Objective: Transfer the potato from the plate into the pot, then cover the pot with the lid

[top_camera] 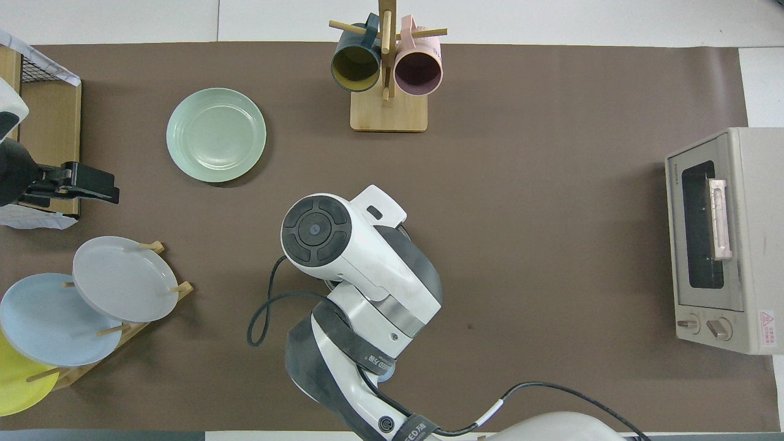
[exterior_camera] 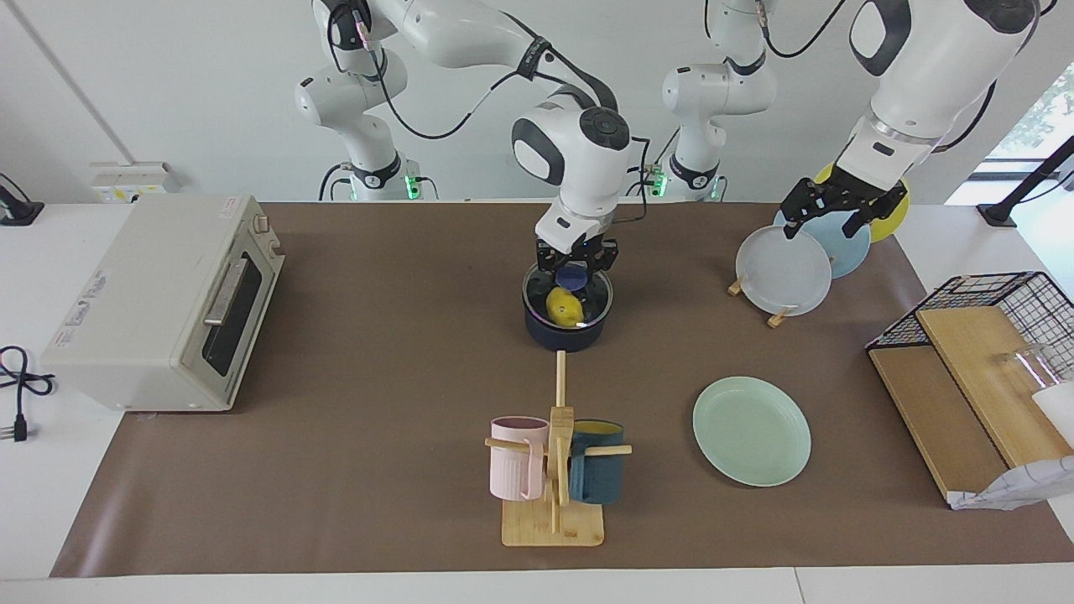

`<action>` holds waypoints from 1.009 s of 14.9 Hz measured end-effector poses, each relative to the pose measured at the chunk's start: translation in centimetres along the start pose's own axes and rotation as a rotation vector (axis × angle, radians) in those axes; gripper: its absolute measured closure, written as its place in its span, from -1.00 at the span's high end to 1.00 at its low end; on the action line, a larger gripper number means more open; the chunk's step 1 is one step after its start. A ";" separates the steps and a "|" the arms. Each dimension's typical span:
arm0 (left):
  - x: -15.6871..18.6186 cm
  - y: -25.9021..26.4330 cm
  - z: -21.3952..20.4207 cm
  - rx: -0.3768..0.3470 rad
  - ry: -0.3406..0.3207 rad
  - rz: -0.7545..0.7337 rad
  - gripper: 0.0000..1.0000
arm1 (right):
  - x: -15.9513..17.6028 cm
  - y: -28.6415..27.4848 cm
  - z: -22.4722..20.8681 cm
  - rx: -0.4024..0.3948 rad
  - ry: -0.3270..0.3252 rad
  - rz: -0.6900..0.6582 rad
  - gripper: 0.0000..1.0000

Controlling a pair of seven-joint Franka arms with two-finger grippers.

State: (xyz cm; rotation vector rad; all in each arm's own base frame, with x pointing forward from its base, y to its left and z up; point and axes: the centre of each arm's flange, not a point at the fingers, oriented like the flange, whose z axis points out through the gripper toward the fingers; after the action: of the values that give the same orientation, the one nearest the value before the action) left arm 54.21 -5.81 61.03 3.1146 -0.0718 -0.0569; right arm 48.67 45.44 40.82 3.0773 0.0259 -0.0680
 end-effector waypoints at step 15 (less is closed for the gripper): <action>-0.3 -0.5 -0.4 0.003 0.000 -0.009 1.00 | 0.0 0.5 0.3 0.020 0.019 0.034 0.34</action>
State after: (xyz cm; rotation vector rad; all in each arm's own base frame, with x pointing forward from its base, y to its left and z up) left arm 53.98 -5.26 61.45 3.1179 -0.0581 -0.0576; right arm 48.62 44.93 40.58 3.0970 -0.0260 -0.0379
